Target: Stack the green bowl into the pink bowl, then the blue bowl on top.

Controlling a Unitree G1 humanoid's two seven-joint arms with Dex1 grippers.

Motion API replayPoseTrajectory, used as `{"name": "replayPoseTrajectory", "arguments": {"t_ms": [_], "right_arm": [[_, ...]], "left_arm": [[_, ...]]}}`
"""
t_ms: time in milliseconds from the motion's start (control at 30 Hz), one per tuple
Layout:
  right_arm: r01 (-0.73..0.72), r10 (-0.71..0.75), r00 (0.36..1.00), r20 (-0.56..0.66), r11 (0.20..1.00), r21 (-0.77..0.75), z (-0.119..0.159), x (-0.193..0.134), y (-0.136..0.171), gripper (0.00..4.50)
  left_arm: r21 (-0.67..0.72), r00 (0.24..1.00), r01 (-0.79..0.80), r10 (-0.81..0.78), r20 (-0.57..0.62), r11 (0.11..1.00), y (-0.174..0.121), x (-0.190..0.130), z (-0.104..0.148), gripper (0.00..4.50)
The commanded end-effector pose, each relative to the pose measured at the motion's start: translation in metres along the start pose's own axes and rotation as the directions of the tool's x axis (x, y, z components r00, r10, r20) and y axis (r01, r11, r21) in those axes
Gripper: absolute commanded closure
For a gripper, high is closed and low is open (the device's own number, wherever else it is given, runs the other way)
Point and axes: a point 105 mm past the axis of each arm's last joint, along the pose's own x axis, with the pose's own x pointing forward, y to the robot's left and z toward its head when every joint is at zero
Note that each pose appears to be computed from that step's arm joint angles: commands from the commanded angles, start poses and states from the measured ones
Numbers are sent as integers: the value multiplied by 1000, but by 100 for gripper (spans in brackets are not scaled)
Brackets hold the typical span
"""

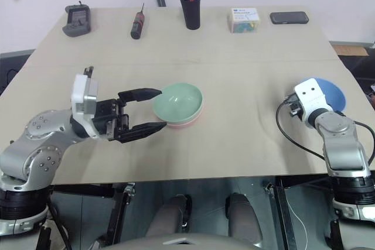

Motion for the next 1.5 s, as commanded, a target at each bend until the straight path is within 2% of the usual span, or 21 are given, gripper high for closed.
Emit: {"name": "replayPoseTrajectory", "arguments": {"t_ms": [33, 100, 167, 267, 333, 433, 500, 567, 633, 667, 733, 833, 867, 933, 1000, 1067, 1133, 1200, 1267, 1500], "right_arm": [[27, -25, 998, 57, 999, -31, 17, -2, -11, 443], [-1, 6, 995, 100, 999, -50, 28, -1, -6, 443], [-89, 101, 978, 185, 993, -76, 49, -4, 13, 443], [-296, 351, 866, 358, 934, -198, 93, -20, 62, 443], [-458, 563, 649, 512, 826, -327, 137, -49, 110, 443], [-566, 707, 417, 571, 694, -445, 172, -77, 151, 443], [-593, 760, 317, 567, 625, -507, 188, -85, 170, 443], [-629, 814, 253, 523, 549, -550, 191, -86, 190, 443], [-682, 871, 196, 452, 451, -575, 184, -83, 212, 374], [-696, 882, 188, 432, 431, -575, 180, -80, 218, 363], [-703, 893, 181, 412, 410, -581, 174, -79, 221, 287], [-690, 862, 203, 464, 463, -556, 179, -78, 209, 148], [-687, 838, 214, 502, 494, -533, 181, -80, 199, 129], [-667, 802, 238, 548, 545, -508, 182, -82, 184, 129], [-636, 762, 311, 568, 611, -470, 173, -79, 164, 129], [-622, 738, 354, 575, 645, -444, 161, -79, 146, 129], [-615, 729, 401, 554, 663, -427, 148, -76, 133, 129], [-601, 707, 490, 509, 697, -391, 126, -69, 114, 129], [-594, 683, 544, 487, 724, -351, 110, -68, 97, 129], [-592, 637, 657, 403, 767, -246, 63, -88, 48, 129]], "left_arm": [[45, 998, -42, 41, 37, 998, 0, -5, 12, 0], [43, 997, -66, 64, 38, 997, 2, -9, 10, 0], [24, 994, -101, 100, 36, 995, 4, -15, 5, 0], [0, 990, -142, 142, -2, 990, 2, -27, -9, 0], [-9, 981, -191, 191, -25, 982, 1, -38, -17, 0], [-27, 973, -221, 219, -74, 975, -5, -52, -29, 0], [-35, 968, -235, 231, -97, 971, -8, -59, -32, 0], [-23, 961, -261, 257, -102, 965, -7, -64, -30, 0], [-14, 953, -287, 284, -105, 958, -6, -67, -27, 0], [-8, 951, -294, 291, -107, 956, -7, -68, -27, 0], [-1, 944, -312, 310, -108, 950, -9, -70, -25, 0], [41, 921, -363, 365, -134, 931, -7, -73, -26, 0], [52, 913, -375, 379, -151, 925, -7, -73, -29, 0], [100, 898, -403, 414, -152, 910, -4, -72, -30, 0], [50, 904, -409, 412, -115, 911, -5, -71, -31, 0], [39, 909, -414, 416, -32, 909, -4, -70, -26, 0], [36, 919, -394, 395, -13, 918, -5, -70, -26, 0], [50, 920, -389, 391, -17, 920, -3, -73, -28, 0], [70, 924, -379, 381, -27, 923, -2, -77, -29, 0], [74, 914, -388, 394, -97, 919, -4, -106, -37, 0]]}}
